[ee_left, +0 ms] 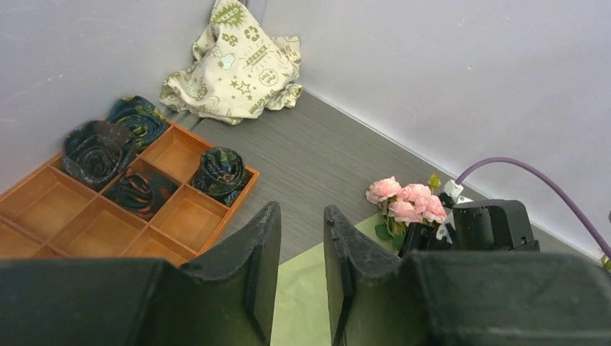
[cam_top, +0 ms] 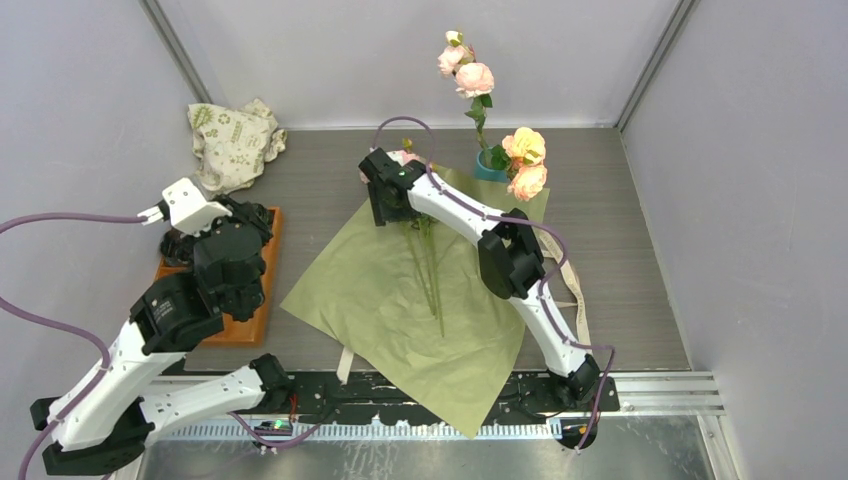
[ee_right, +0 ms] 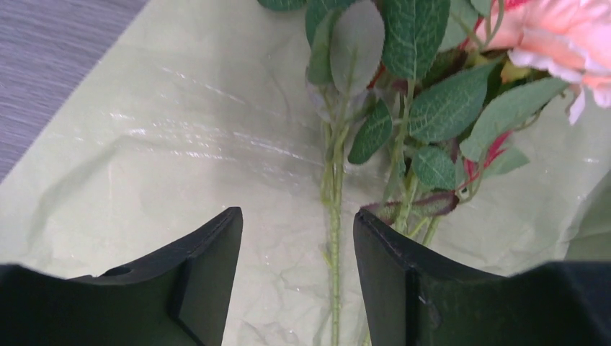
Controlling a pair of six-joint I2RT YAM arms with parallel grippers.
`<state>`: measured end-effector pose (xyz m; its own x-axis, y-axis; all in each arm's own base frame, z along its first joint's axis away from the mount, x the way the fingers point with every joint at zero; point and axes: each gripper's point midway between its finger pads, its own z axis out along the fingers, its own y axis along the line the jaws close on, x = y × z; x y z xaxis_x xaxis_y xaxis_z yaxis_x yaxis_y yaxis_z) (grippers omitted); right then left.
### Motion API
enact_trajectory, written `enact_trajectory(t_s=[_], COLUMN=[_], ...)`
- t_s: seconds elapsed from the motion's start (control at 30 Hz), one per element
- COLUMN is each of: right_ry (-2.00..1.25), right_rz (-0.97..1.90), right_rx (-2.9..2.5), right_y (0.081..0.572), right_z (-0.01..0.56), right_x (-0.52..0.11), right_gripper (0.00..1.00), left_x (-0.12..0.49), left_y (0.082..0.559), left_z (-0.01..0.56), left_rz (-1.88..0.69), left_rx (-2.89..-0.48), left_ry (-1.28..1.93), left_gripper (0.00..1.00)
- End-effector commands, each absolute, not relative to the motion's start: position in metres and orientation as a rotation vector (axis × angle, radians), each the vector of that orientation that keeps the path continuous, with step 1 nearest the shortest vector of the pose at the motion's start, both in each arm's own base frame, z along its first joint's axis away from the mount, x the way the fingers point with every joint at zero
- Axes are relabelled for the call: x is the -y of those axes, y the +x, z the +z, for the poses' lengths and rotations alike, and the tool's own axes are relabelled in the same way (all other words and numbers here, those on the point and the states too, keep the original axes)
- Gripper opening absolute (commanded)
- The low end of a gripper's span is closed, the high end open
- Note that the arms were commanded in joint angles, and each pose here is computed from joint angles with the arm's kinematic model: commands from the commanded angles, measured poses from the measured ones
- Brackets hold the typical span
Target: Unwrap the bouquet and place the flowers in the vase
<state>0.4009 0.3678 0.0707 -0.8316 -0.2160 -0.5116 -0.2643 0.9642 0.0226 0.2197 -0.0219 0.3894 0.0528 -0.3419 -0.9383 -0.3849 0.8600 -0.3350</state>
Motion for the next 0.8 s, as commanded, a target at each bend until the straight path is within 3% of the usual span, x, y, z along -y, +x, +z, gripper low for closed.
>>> enact_trajectory(t_s=[0.0, 0.3, 0.5, 0.77], right_ry=[-0.331, -0.3, -0.273, -0.275], right_rz=[0.139, 0.112, 0.135, 0.168], right_rx=[-2.562, -2.574, -2.572, -2.588], right_y=[0.418, 0.438, 0.454, 0.452], right_z=[0.081, 0.065, 0.061, 0.052], right_x=[-0.369, -0.362, -0.362, -0.366], right_gripper=[0.63, 0.62, 0.48, 0.39], left_x=[0.018, 0.023, 0.031, 0.027], left_y=[0.22, 0.225, 0.231, 0.226], left_z=[0.389, 0.391, 0.401, 0.393], left_rz=[0.061, 0.075, 0.082, 0.068], left_rx=[-1.525, -1.523, -1.529, -1.537], left_ry=[-0.622, -0.612, -0.58, -0.586], left_gripper=[0.3, 0.3, 0.3, 0.3])
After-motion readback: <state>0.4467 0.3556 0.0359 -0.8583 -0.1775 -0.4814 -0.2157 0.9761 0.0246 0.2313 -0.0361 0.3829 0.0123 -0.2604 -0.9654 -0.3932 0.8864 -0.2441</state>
